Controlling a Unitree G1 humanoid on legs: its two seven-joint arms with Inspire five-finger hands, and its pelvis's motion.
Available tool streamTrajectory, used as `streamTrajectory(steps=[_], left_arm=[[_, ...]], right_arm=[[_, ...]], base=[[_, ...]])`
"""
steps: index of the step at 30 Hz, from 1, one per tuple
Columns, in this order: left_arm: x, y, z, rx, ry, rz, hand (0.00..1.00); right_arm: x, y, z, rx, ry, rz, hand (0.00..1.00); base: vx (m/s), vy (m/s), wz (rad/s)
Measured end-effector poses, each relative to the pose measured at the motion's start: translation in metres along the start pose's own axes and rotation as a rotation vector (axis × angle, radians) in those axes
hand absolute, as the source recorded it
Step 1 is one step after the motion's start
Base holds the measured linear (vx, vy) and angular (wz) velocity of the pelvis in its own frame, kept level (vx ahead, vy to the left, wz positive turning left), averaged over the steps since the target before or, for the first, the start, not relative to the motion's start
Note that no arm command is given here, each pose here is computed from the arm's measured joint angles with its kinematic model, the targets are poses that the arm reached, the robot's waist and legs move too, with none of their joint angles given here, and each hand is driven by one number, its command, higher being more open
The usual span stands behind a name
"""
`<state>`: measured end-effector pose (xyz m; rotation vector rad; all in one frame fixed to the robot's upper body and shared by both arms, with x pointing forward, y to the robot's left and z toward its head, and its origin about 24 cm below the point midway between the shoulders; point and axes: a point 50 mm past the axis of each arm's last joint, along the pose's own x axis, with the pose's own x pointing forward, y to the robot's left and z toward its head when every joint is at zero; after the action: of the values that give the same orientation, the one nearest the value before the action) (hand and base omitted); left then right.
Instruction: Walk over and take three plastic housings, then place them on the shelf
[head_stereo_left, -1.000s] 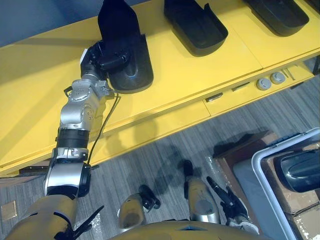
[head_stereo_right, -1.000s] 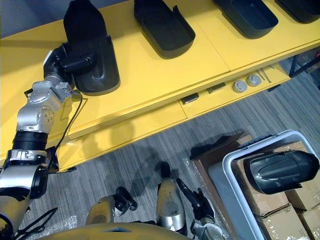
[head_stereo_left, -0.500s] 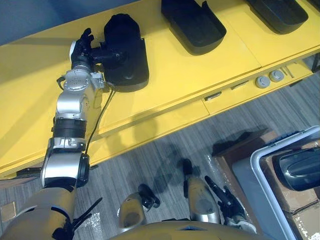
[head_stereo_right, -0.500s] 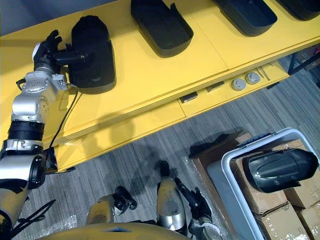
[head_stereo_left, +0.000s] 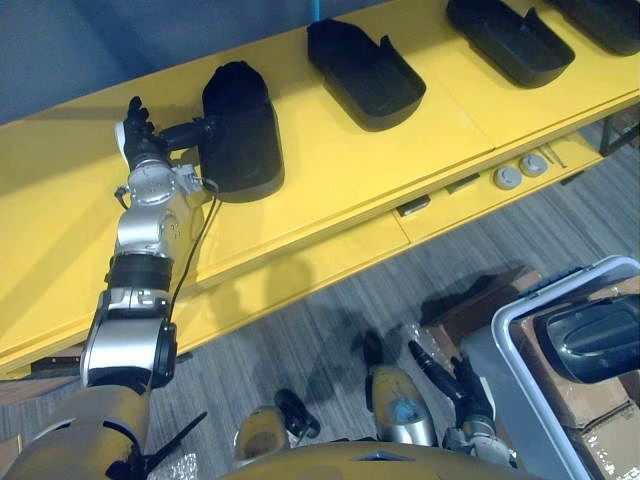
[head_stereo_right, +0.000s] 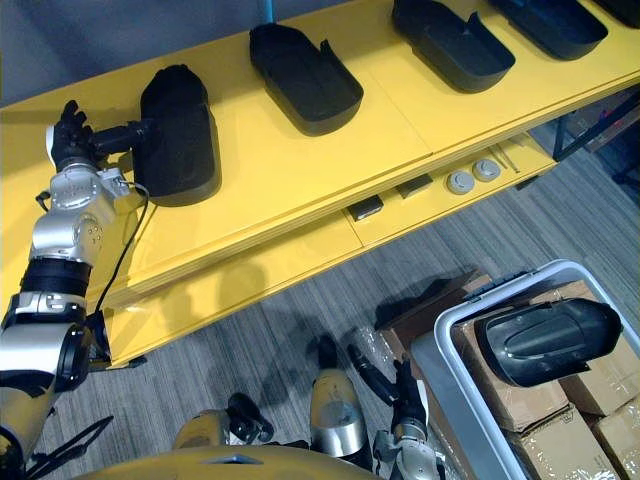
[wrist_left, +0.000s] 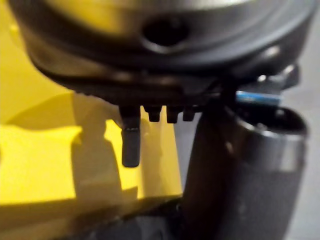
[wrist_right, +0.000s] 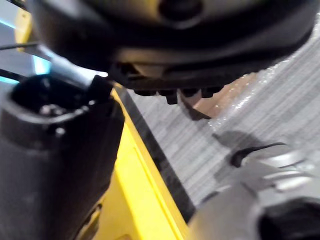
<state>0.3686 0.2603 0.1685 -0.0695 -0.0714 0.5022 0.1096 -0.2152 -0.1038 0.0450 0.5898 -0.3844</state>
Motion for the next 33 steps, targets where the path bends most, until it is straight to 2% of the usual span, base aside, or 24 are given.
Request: streamTrajectory(steps=[3,6,10,14,17,22,24,26,28,30,33], left_arm=[[-0.006,-0.005,0.0,-0.093,-0.046,-0.042,1.0],[-0.016,-0.016,0.009,-0.226,-0.142,-0.126,1.0],[-0.036,-0.026,0.04,-0.433,-0.327,-0.293,1.0],[-0.06,-0.016,0.063,-0.562,-0.519,-0.412,1.0],[-0.081,-0.004,0.052,-0.622,-0.562,-0.423,1.0],[-0.122,0.029,0.006,-0.627,-0.517,-0.335,1.0],[-0.148,0.044,-0.013,-0.562,-0.487,-0.28,1.0],[-0.164,0.053,-0.019,-0.473,-0.495,-0.257,1.0],[-0.172,0.059,-0.02,-0.338,-0.534,-0.241,1.0],[-0.177,0.062,-0.023,-0.297,-0.534,-0.236,1.0],[-0.184,0.057,-0.033,-0.231,-0.494,-0.269,1.0]], right_arm=[[0.003,0.001,0.024,0.04,-0.129,-0.007,1.0],[0.002,0.001,0.066,0.105,-0.351,-0.026,1.0],[-0.014,-0.005,0.138,0.12,-0.717,-0.042,1.0],[-0.035,-0.011,0.19,0.054,-0.996,-0.001,1.0],[-0.047,-0.008,0.211,0.02,-1.109,0.081,1.0],[-0.048,0.003,0.227,0.011,-1.156,0.241,1.0],[-0.044,0.006,0.237,-0.036,-1.145,0.286,1.0],[-0.04,0.009,0.245,-0.081,-1.125,0.326,1.0],[-0.033,0.015,0.255,-0.127,-1.101,0.374,1.0],[-0.022,0.027,0.264,-0.156,-1.068,0.425,1.0],[0.001,0.047,0.275,-0.025,-0.963,0.489,1.0]], base=[[0.06,0.001,0.0],[0.04,0.002,-0.01],[0.01,0.0,0.0],[-0.02,-0.002,0.06],[-0.03,-0.018,0.17],[-0.06,-0.045,0.4],[-0.06,-0.06,0.59],[-0.04,-0.048,0.53],[-0.04,-0.039,0.58],[-0.06,-0.026,0.5],[-0.07,0.005,0.39]])
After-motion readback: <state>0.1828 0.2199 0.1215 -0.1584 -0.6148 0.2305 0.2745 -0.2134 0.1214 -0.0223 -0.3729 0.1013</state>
